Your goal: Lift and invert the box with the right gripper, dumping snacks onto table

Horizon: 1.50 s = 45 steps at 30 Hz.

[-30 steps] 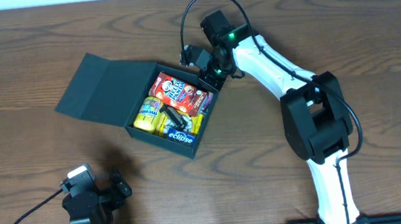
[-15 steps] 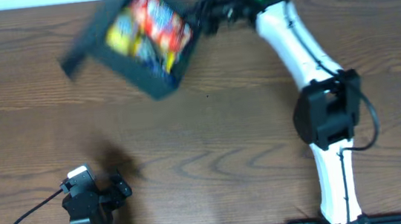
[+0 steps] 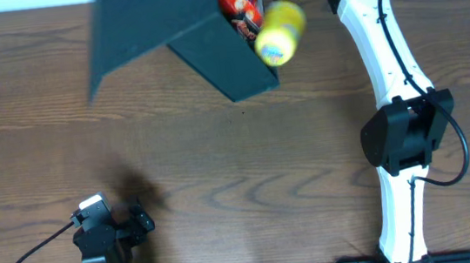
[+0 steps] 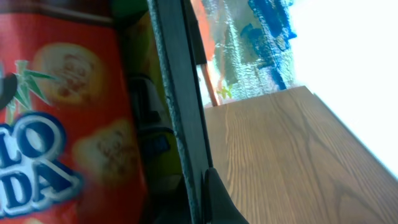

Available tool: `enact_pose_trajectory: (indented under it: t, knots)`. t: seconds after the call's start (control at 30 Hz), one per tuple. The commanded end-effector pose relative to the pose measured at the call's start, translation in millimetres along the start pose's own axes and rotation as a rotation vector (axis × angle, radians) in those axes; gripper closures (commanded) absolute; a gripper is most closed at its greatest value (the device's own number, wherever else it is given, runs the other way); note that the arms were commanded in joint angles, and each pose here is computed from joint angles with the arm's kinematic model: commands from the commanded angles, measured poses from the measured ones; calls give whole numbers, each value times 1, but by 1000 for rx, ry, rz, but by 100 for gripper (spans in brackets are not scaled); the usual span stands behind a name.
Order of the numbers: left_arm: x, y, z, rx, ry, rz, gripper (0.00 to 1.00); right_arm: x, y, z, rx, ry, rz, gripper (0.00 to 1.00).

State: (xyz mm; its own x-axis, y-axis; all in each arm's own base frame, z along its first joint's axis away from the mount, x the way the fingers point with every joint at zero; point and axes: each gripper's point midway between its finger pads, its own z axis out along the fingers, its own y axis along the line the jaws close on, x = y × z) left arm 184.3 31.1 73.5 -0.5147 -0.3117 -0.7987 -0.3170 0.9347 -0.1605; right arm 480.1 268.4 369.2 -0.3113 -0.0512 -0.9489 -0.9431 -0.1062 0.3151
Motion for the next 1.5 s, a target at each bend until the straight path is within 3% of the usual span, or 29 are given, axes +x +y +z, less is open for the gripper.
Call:
enact_pose_trajectory:
  t: [0.0,0.33,0.43,0.53,0.67,0.73,0.83,0.9,0.97,1.07,1.13,1.23,1.3,1.4,1.47]
  knots:
    - [9,6,3,-25,27,0,5,-16,26,-1,-67,10,70,99]
    - [9,5,3,-25,26,0,5,-40,29,-8,-41,-8,-15,99]
    - [9,5,3,-25,26,0,5,-57,19,-9,41,-68,-12,99]
    - [9,6,3,-25,27,0,5,-108,20,-21,152,-256,-117,99]
    - [9,6,3,-25,27,0,5,-179,72,-73,176,-621,-390,99]
    - [9,5,3,-25,26,0,5,-175,67,-80,180,-592,-356,99]
    - [9,6,3,-25,27,0,5,-138,21,-60,228,-401,-183,99]
    - [9,6,3,-25,27,0,5,-123,-10,-55,315,-369,-137,99]
    - [9,5,3,-25,26,0,5,-143,-6,-64,368,-443,-233,99]
    - [9,5,3,-25,26,0,5,-187,40,-92,380,-547,-498,99]
    - [9,5,3,-25,26,0,5,-186,39,-99,392,-498,-479,99]
    - [9,5,3,-25,26,0,5,-151,20,-79,350,-327,-394,99]
    - [9,5,3,-25,26,0,5,-142,3,-70,388,-308,-361,99]
    - [9,5,3,-25,26,0,5,-211,54,-90,466,-545,-653,99]
    - [9,5,3,-25,26,0,5,-227,77,-98,470,-562,-707,99]
